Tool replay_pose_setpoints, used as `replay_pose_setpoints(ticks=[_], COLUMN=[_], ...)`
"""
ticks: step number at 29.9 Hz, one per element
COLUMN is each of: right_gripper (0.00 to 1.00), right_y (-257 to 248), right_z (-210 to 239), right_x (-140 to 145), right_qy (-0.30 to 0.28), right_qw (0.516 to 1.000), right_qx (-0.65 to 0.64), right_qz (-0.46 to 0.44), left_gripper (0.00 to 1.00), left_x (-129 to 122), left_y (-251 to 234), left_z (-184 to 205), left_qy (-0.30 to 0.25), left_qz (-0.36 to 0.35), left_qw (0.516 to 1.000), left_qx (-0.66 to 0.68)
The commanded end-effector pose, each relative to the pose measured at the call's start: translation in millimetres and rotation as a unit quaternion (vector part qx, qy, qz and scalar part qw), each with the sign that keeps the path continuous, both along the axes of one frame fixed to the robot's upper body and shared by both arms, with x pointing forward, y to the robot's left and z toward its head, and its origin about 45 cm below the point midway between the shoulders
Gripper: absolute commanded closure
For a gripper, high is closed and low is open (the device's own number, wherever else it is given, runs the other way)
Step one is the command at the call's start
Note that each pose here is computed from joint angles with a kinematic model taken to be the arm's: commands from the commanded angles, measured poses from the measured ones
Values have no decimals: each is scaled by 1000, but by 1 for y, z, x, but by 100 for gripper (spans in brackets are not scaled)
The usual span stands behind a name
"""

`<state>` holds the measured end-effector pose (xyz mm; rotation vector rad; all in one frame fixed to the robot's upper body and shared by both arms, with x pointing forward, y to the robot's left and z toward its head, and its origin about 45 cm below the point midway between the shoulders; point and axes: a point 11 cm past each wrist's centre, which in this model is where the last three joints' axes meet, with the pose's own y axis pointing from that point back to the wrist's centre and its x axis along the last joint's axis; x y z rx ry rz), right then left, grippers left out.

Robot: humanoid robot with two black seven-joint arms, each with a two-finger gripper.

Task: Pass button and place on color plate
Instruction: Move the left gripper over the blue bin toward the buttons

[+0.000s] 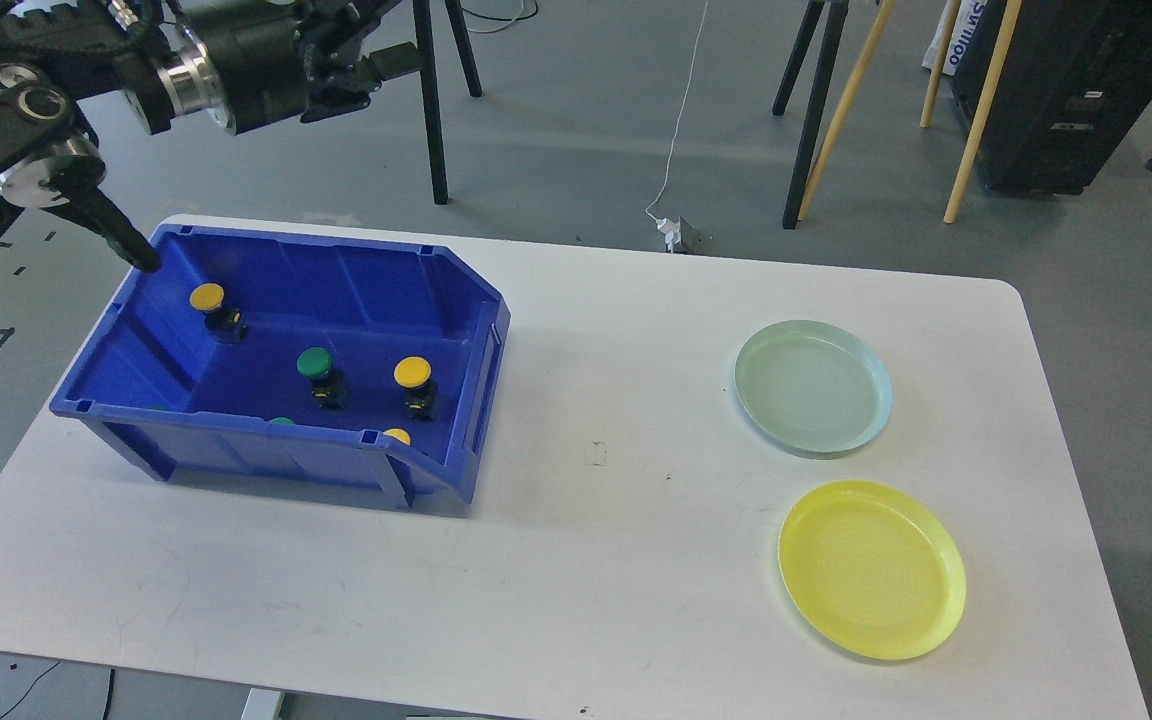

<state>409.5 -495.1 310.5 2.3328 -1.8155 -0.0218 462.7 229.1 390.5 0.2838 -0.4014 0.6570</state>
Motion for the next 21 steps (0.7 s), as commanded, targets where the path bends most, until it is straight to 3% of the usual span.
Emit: replay_pose_setpoints(ticks=[1,6,12,15,21], right_gripper=[1,1,1,1,1], right_y=[4,2,2,2,-1], right_z=[-5,-2,0,5,10], right_x=[1,0,1,2,3], right_qy=[3,1,-6,-14,-22], right_qw=[1000,1000,1000,1000,1000], right_qx=[4,1,4,10,14], right_qz=[3,2,2,0,-6], left_gripper=[0,0,0,0,4], left_x=[1,6,35,40,35], left_y=[-3,-2,51,16,7], left_z=[25,44,36,27,34], left_qy=[-24,-28,-7,5,-1], left_qz=[-1,8,103,78,58], left_qw=[998,990,974,972,972], left_qx=[-51,-139,-199,-223,-228])
